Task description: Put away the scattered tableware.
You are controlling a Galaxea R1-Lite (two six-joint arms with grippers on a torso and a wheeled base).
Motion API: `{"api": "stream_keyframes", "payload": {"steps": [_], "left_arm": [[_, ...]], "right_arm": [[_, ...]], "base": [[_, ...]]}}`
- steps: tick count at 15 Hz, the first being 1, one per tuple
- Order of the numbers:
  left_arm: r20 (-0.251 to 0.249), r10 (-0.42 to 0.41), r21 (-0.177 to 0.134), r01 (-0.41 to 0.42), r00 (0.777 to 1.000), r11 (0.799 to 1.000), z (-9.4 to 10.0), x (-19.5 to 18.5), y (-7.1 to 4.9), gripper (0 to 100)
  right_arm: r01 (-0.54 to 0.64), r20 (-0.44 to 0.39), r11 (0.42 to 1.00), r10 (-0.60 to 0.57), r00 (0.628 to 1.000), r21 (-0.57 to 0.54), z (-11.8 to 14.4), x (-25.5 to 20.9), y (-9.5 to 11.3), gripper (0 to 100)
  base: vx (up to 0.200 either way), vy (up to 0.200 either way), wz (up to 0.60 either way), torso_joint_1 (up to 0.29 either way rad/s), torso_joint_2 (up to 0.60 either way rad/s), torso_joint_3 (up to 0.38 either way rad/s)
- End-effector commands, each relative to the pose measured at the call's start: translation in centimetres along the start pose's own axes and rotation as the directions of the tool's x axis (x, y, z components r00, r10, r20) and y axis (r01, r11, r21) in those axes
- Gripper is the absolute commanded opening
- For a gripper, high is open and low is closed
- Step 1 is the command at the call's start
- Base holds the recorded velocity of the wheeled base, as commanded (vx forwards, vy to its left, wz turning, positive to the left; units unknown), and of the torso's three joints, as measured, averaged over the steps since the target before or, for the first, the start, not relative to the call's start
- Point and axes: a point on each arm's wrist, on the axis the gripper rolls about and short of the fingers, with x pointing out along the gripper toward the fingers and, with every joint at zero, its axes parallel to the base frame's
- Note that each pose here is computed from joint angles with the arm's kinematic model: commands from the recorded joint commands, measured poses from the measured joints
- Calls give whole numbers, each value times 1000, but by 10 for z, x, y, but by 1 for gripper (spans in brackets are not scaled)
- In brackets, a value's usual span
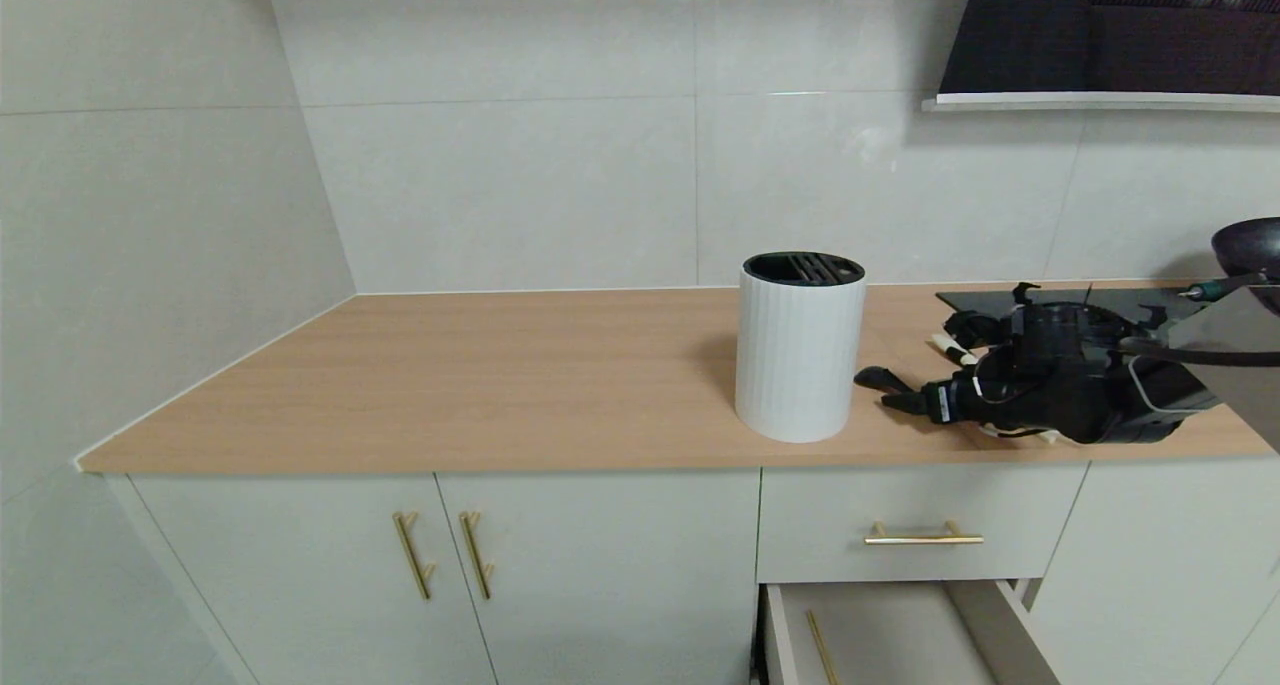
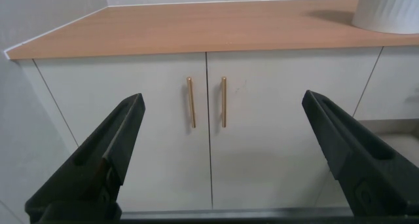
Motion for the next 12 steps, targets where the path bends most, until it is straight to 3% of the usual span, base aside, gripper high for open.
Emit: {"api": "stream_keyframes", "payload": {"steps": [1,5,6,12], "left_arm": [[0,0,0,0,1000,1000,0,0,0,100],[0,0,0,0,1000,1000,0,0,0,100],[0,0,-1,0,1000,1000,0,0,0,100],[0,0,-1,0,1000,1000,0,0,0,100]], "right_arm": [[-1,-7,1000,1,1000,3,-3,2,0,100],[0,-8,1000,0,1000,3,-3,3,-1,100],[0,-10,1000,0,1000,4,-4,3,0,0],[-10,-16,1000,10,1000,1,-2,2,5,0]], "base": [[0,0,0,0,0,0],[0,0,0,0,0,0],[0,0,0,0,0,0],[0,0,0,0,0,0]]}}
